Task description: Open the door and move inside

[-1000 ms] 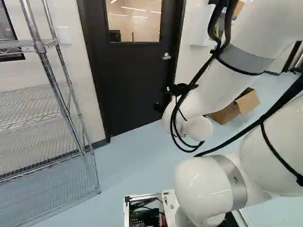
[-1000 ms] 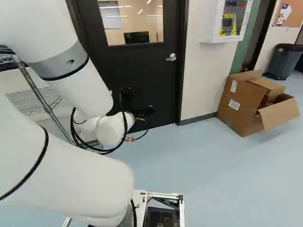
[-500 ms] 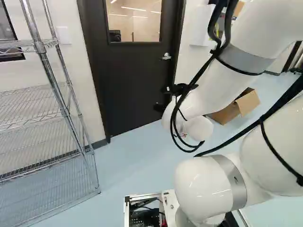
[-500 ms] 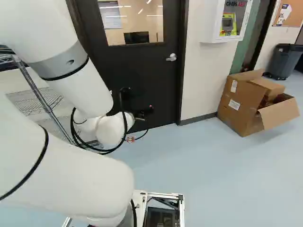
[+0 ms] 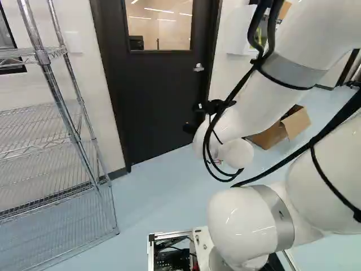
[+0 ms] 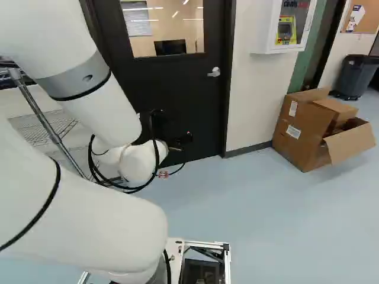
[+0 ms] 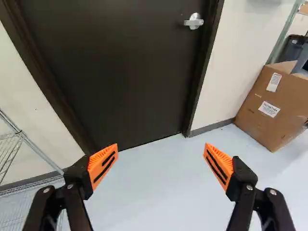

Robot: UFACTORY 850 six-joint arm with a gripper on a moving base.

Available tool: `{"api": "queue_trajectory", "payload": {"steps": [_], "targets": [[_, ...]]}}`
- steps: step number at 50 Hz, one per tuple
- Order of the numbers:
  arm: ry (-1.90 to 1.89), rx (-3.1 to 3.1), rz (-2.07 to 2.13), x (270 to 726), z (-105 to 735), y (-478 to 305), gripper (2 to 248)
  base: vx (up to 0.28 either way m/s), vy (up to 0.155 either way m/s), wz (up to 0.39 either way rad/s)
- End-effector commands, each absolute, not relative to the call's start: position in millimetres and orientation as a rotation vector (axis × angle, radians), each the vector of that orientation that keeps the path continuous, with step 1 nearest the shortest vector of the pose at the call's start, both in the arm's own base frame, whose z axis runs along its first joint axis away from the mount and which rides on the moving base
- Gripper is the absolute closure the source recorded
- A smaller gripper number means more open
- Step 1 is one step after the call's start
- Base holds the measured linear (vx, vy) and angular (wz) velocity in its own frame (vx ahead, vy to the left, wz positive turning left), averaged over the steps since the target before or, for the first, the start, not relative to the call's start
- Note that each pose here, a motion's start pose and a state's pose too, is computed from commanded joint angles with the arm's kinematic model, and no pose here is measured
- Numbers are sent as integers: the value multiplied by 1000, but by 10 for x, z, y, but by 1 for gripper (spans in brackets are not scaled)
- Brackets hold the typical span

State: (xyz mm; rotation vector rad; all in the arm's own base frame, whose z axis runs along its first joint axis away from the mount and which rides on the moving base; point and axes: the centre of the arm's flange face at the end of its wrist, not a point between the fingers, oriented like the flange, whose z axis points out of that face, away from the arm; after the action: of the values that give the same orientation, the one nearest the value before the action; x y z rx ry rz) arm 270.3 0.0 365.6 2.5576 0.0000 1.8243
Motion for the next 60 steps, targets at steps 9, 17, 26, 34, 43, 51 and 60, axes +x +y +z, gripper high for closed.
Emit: {"api": "queue_trajectory", "payload": {"steps": [9, 17, 26, 34, 43, 51, 60], "targets": [[0, 2558, 1824, 2703, 3656, 0, 3, 106, -3, -11], [0, 2558, 1824, 2703, 3656, 0, 3, 107, -26, 0], [0, 2558, 1824, 2703, 3656, 0, 3, 111, -36, -4], [0, 2558, 1824, 2703, 3656, 0, 3, 112, -36, -4], [0, 2558, 1824, 2703, 3656, 0, 3, 117, -39, -6], [0, 2558, 1824, 2703, 3656, 0, 3, 117, -43, -7], [0, 2558, 1824, 2703, 3656, 0, 3, 116, -53, -2]]}}
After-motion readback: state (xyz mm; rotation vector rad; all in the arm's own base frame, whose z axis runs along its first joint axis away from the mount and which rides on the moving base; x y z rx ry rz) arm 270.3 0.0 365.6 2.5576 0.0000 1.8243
